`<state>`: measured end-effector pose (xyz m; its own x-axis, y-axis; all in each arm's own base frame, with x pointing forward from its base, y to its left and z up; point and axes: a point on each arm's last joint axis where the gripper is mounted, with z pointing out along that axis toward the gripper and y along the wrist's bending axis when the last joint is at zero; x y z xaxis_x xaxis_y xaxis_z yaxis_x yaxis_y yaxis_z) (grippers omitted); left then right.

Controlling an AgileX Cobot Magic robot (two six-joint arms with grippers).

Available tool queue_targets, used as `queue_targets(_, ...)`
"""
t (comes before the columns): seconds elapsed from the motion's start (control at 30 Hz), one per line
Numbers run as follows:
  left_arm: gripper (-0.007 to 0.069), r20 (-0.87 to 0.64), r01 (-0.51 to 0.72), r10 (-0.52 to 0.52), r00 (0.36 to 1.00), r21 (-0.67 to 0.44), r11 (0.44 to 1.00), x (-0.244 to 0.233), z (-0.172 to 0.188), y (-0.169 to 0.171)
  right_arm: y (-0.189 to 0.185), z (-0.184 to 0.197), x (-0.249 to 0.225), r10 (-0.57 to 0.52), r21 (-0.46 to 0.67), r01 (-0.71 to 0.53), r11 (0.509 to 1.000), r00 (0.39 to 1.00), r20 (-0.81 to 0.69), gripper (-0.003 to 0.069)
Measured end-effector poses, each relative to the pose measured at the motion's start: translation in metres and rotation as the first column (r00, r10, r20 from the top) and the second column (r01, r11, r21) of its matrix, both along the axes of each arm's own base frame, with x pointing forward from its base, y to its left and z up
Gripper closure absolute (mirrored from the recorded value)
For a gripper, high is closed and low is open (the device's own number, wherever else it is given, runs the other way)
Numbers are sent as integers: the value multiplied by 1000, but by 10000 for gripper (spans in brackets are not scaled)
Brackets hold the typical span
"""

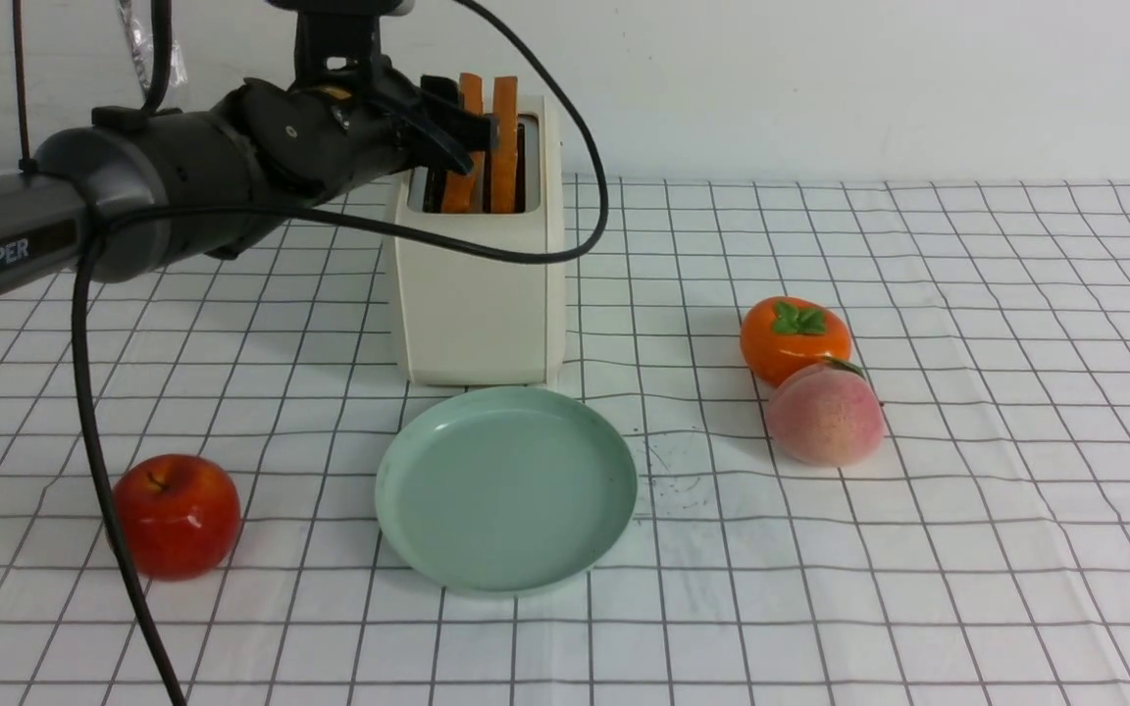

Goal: Take toasted bread from bread machine on white checkered table place on plate.
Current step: 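Reach for a toast slice standing in the toaster with the left gripper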

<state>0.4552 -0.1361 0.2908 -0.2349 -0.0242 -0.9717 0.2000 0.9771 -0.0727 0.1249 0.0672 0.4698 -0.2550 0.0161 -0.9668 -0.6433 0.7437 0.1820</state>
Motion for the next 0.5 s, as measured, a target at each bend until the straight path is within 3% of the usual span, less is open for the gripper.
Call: queue_targets(0.5,241,-83,90,-88,993,16,996,-6,-3,-7,0,0,0,0,1,0,1000,1000,0,553)
